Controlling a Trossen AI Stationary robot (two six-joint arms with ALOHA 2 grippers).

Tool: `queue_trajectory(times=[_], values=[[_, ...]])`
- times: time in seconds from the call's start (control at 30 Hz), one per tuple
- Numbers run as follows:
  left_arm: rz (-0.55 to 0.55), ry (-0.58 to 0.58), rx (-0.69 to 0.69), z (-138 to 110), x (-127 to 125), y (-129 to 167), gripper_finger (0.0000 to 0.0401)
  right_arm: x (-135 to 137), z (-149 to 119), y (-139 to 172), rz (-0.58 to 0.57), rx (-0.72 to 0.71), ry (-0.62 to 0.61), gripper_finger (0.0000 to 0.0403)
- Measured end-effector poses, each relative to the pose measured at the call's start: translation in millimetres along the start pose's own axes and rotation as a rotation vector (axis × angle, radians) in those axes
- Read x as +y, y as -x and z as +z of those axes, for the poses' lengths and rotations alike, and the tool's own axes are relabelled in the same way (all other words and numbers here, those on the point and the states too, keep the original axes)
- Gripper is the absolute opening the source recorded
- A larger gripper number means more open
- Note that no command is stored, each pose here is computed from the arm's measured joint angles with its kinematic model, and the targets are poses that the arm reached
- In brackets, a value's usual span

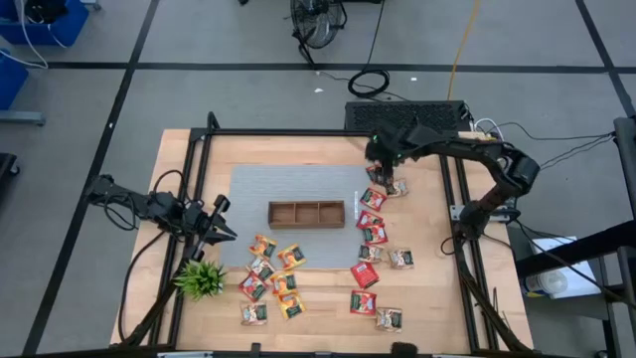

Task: Pick & Place Tea
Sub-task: Put the red tea bag into the wooden organizer

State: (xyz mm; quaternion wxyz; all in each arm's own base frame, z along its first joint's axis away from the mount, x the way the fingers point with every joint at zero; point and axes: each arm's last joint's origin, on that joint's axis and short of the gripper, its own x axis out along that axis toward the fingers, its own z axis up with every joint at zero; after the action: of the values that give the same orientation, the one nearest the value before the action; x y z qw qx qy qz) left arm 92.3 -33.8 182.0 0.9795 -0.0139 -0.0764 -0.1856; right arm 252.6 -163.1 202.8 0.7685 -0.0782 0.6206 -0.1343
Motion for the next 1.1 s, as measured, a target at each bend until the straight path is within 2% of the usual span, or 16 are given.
queue_trajectory(times=[0.07, 0.13, 0.23, 0.3, 0.4, 0.5, 0.63, 0.77, 0.97, 1.1], values=[[0.0, 0.0, -0.001, 0.1, 0.0, 0.0, 0.0035, 11.2, 5.4, -6.0, -0.083, 0.08, 0.155, 0.0223], [0.0, 0.0, 0.0, 0.0, 0.0, 0.0, 0.0035, 19.8, 6.9, -17.4, -0.123, 0.175, 0.23, 0.0233], [0.0, 0.0, 0.0, 0.0, 0.0, 0.0, 0.0035, 29.1, 1.0, -38.0, -0.083, 0.32, 0.273, 0.0244], [0.0, 0.0, 0.0, 0.0, 0.0, 0.0, 0.0035, 31.2, -3.1, -49.4, -0.044, 0.37, 0.239, 0.0246], [0.0, 0.0, 0.0, 0.0, 0.0, 0.0, 0.0035, 29.7, -3.8, -59.3, 0.014, 0.363, 0.197, 0.0247], [-0.001, 0.0, -0.001, 0.1, 0.0, 0.0, 0.0035, 28.4, -3.8, -59.9, 0.019, 0.357, 0.212, 0.0247], [0.0, 0.0, 0.0, 0.0, 0.0, 0.0, 0.0035, 24.5, -5.4, -48.6, -0.064, 0.38, 0.266, 0.0247], [0.0, 0.0, 0.0, 0.0, 0.0, 0.0, 0.0035, 19.9, -1.5, -38.0, -0.105, 0.32, 0.29, 0.0247], [0.0, 0.0, 0.0, 0.0, 0.0, 0.0, 0.0035, 16.3, 12.6, -40.9, 0.001, 0.176, 0.221, 0.0247], [0.0, 0.0, 0.0, 0.0, 0.0, 0.0, 0.0035, 8.4, 20.8, -47.6, 0.038, 0.17, 0.174, 0.0247]])
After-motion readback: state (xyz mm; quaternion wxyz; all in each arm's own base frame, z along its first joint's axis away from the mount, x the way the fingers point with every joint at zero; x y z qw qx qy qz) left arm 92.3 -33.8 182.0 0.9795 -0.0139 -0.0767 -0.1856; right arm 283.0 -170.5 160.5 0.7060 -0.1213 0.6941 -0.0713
